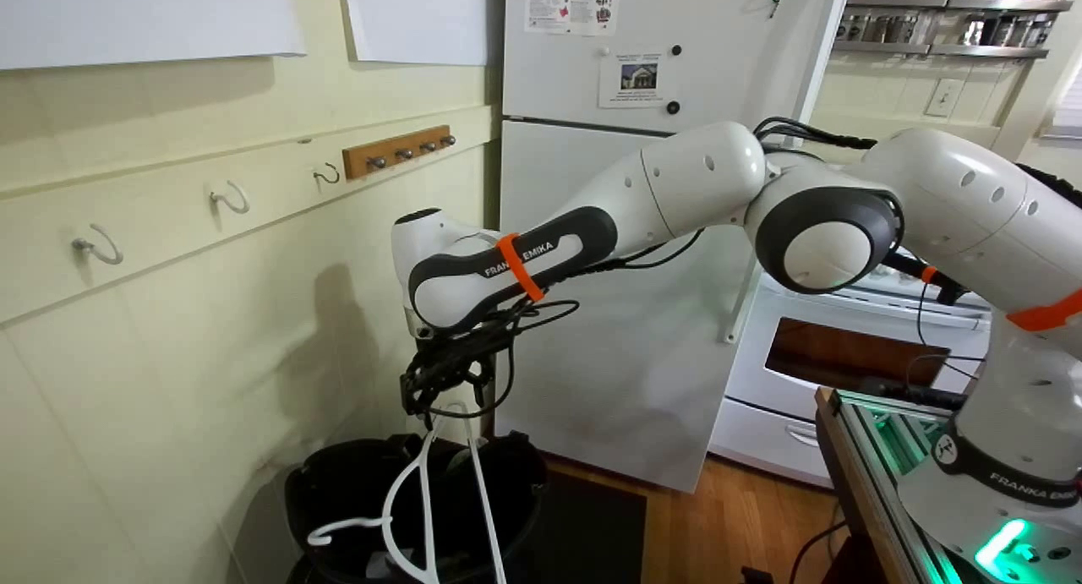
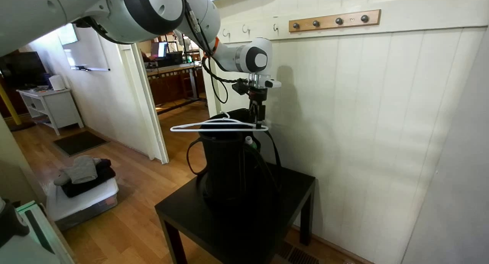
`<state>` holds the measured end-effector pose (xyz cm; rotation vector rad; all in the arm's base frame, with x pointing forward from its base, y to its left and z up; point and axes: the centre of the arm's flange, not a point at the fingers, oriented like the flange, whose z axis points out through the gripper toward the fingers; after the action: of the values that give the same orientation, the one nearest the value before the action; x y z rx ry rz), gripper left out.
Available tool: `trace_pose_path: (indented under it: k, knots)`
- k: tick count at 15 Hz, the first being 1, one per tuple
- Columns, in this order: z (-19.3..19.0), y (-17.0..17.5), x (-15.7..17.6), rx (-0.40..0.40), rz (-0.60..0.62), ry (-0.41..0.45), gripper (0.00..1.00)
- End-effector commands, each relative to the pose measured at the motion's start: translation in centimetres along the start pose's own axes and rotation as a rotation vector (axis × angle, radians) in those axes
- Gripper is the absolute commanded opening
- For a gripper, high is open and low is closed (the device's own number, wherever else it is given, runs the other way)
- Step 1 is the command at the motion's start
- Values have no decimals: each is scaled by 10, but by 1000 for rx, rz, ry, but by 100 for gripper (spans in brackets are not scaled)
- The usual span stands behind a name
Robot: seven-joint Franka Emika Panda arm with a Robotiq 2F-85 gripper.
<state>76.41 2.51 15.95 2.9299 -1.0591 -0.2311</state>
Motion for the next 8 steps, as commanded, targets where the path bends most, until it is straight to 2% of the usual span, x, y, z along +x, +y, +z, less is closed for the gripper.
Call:
trace_pose_path:
  k: [1,8]
  knots:
    - [5,-23,20,-26,8,0,100]
    - [29,-33,17,25,-33,55,100]
